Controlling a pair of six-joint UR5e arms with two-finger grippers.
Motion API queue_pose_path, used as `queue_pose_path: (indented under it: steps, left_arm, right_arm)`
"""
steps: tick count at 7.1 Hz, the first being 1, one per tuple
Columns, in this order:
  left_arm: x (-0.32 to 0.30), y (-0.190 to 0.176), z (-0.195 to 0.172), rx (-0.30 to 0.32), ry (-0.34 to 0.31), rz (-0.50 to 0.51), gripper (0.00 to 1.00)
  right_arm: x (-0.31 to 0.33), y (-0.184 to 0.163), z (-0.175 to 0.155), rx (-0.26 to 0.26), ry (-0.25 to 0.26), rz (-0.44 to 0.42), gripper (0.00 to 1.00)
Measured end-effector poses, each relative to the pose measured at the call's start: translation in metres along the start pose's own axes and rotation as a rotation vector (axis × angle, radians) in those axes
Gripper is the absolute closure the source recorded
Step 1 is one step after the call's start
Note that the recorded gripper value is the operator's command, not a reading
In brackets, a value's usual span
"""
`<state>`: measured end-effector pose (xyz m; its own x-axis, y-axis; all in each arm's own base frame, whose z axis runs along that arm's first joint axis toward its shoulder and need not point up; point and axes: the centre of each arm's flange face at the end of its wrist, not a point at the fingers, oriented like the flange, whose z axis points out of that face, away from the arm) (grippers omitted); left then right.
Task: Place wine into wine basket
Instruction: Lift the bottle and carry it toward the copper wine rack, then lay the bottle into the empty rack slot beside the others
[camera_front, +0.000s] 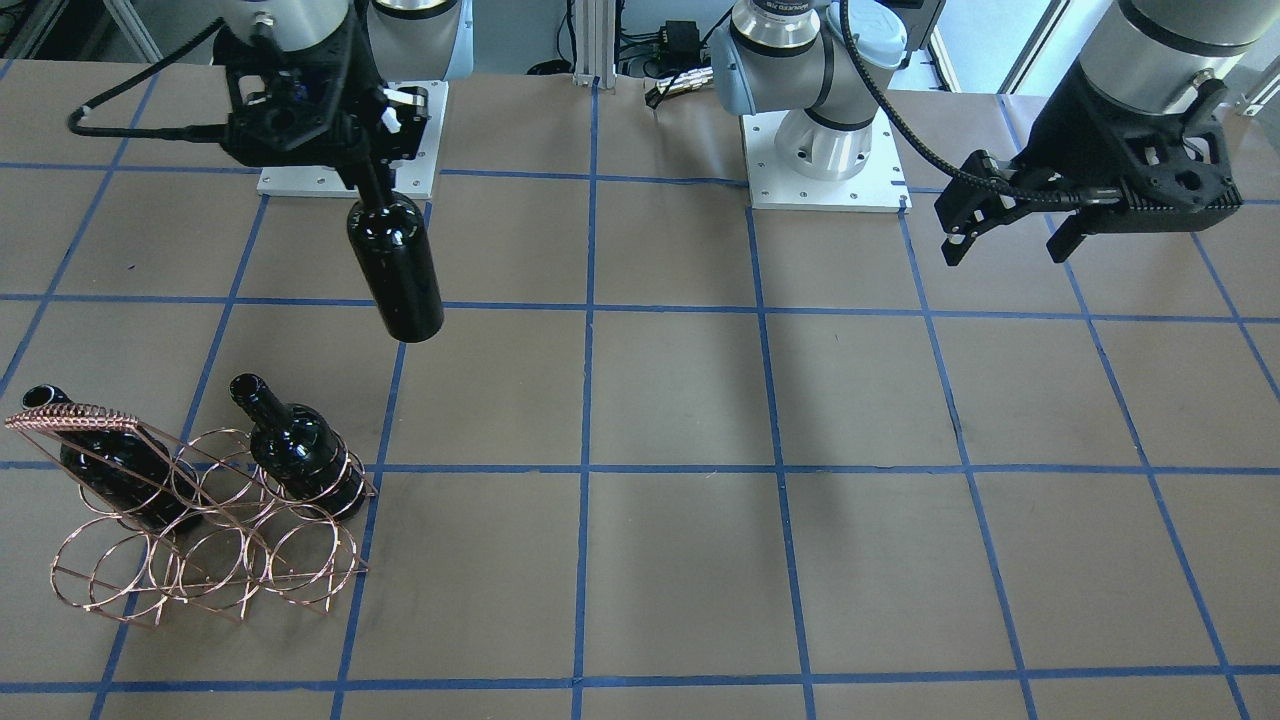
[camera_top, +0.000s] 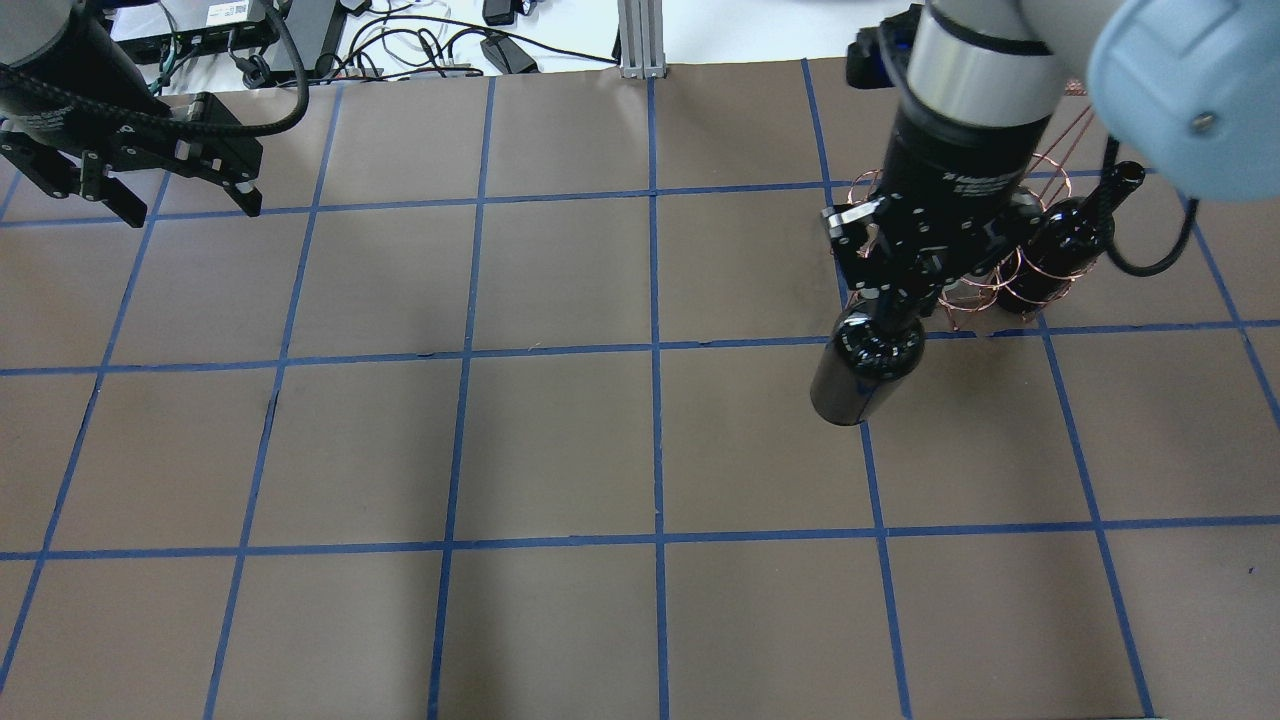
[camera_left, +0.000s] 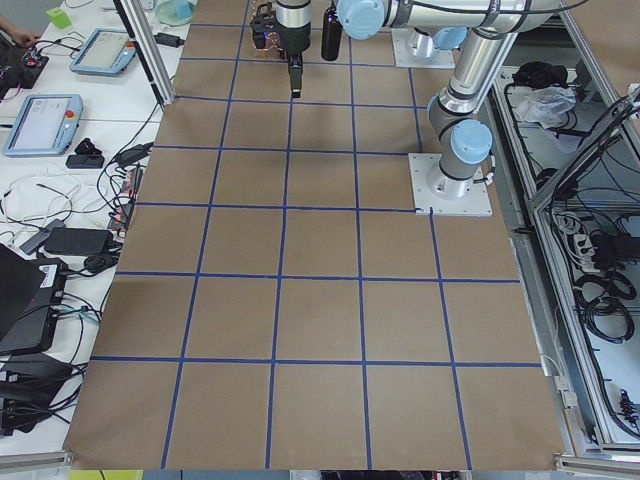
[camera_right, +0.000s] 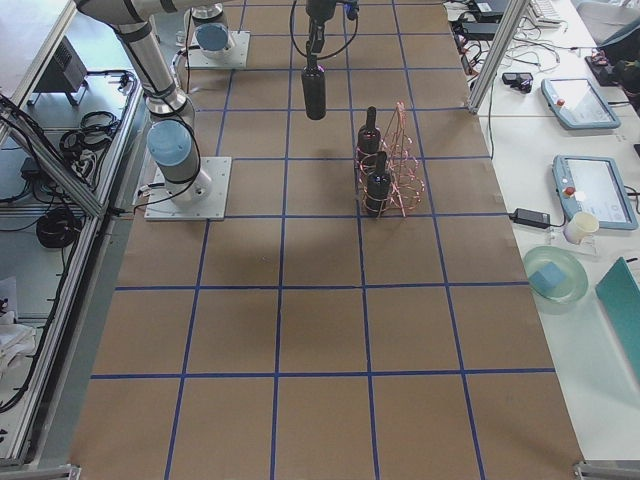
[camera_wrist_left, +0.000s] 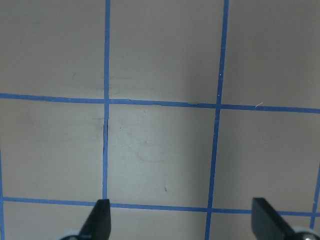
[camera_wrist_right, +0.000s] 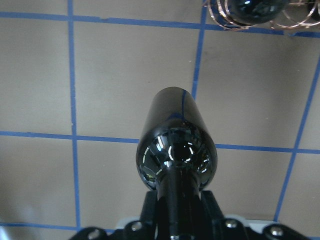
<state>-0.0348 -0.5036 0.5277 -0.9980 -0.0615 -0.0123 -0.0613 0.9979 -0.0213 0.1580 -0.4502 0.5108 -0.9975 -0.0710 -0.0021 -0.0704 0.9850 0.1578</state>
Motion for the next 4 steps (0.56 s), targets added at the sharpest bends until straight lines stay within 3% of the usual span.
queue_pose_path:
  steps: [4]
  left_arm:
    - [0.002, 0.0, 0.003, -0.004, 0.011, 0.001, 0.0]
  right_arm:
    - [0.113, -0.044, -0.033, 0.044, -0.005, 0.057, 1.0]
